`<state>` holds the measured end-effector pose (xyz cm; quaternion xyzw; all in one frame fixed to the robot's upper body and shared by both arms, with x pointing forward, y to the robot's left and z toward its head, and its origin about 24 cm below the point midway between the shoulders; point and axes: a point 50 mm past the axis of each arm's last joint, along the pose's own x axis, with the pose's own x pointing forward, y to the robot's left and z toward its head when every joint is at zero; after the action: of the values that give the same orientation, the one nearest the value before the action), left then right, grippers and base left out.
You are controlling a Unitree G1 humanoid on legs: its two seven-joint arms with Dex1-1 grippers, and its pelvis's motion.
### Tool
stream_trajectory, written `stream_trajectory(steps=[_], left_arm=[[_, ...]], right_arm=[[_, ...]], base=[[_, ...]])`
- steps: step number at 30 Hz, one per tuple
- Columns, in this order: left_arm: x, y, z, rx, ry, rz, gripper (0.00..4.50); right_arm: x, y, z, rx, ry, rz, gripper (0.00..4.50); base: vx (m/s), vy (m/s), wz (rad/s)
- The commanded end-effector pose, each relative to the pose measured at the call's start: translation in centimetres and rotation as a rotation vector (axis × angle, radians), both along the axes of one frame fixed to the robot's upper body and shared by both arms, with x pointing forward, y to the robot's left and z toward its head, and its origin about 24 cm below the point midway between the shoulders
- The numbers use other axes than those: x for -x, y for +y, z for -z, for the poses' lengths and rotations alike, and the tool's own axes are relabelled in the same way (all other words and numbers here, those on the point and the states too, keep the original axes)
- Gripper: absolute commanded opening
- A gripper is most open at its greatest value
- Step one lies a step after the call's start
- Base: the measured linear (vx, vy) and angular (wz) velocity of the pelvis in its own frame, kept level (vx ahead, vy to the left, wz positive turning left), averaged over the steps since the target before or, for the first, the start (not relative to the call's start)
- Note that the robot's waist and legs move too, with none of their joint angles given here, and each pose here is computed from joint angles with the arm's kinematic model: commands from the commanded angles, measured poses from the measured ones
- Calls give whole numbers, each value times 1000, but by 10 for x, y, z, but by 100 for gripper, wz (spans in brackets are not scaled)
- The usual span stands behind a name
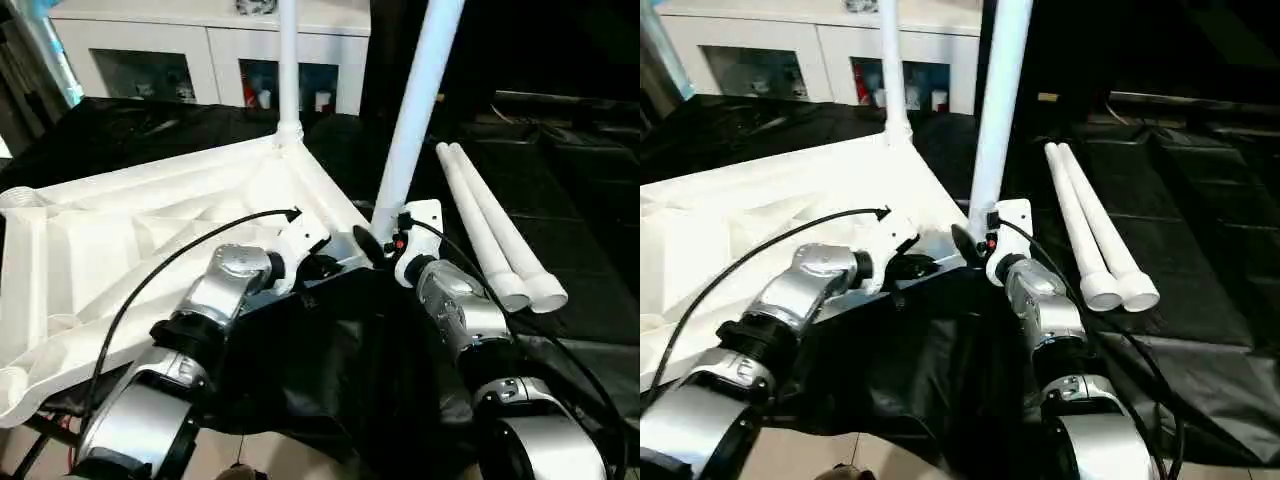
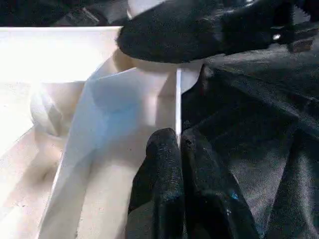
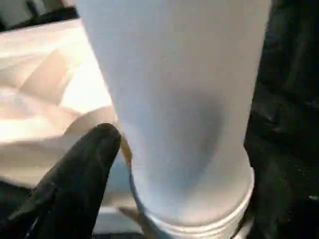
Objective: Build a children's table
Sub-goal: Rotate leg to tighten
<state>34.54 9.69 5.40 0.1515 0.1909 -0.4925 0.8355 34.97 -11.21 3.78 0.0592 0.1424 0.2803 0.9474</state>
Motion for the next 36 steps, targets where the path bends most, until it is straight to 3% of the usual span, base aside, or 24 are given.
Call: stream_trajectory(steps=[1,8,11,19,26,32,34,36], left_arm=[[2,-13,-20,103,-78,102,0],[13,3,-19,111,-41,200,0],[15,8,-18,107,-24,219,0],[22,16,-16,102,19,261,0],[25,17,-15,97,27,265,0],[11,7,-18,110,-23,132,0],[-4,-5,-22,107,-57,-8,0],[-9,-11,-23,97,-71,-53,0]], right_arm=[[14,26,5,-17,35,-256,382],[20,-1,-3,0,15,-406,382],[22,-7,-5,7,11,-435,358],[26,-8,-6,11,10,-491,290],[30,-3,-3,7,27,-524,277],[21,-2,10,43,66,-302,276],[14,4,18,32,114,-105,275],[11,9,21,24,134,-22,275]], base=[[0,0,0],[0,0,0],[0,0,0],[0,0,0],[0,0,0],[0,0,0],[0,0,0],[0,0,0]])
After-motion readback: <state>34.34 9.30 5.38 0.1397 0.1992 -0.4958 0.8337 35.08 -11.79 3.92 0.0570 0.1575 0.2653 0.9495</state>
